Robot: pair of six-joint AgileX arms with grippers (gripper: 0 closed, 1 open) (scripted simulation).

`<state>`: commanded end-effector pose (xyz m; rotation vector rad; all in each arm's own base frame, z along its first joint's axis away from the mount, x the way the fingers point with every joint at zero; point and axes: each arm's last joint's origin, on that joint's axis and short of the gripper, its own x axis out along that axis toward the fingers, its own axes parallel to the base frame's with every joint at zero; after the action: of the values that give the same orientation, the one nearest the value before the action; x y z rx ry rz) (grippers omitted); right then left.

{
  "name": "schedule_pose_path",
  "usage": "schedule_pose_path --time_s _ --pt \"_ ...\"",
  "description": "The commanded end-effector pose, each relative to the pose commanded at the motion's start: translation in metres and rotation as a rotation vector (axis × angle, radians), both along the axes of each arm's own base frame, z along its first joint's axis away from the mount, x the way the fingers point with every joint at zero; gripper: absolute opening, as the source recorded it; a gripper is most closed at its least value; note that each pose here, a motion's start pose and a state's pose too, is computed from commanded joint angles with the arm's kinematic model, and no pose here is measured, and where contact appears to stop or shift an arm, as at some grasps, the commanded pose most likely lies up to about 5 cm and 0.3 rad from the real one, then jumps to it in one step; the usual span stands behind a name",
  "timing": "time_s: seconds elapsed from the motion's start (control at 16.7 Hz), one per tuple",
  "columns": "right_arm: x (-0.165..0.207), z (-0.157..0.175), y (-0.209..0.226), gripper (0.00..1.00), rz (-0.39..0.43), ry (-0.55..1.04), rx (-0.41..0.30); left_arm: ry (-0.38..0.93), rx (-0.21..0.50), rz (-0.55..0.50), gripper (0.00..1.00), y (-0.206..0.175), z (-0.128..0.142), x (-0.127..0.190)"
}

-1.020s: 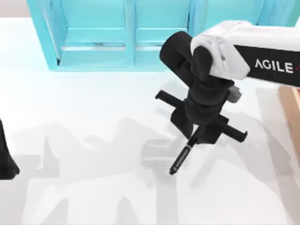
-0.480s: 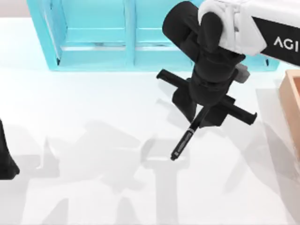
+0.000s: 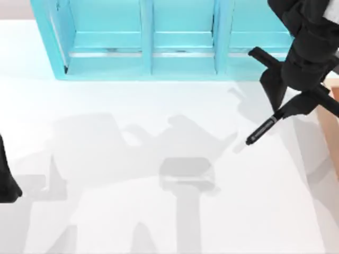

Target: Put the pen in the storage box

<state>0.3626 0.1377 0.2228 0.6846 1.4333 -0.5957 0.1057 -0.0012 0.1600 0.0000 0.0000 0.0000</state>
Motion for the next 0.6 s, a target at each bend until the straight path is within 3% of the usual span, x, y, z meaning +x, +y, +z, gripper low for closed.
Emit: schedule_pose_path --time_s 0.18,0.36,0.6 --pt "0.013 0.002 -0.101 0.00 -0.235 0.021 -0.002 0.000 0.000 0.000 1.00 0.000 0.000 0.000" --pt "-0.002 0.006 -0.203 0.00 -0.477 0.035 0.003 0.000 0.000 0.000 1.00 0.000 0.000 0.000" --pt "-0.041 0.014 -0.287 0.00 -0.691 0.028 0.015 0.000 0.000 0.000 1.00 0.000 0.000 0.000"
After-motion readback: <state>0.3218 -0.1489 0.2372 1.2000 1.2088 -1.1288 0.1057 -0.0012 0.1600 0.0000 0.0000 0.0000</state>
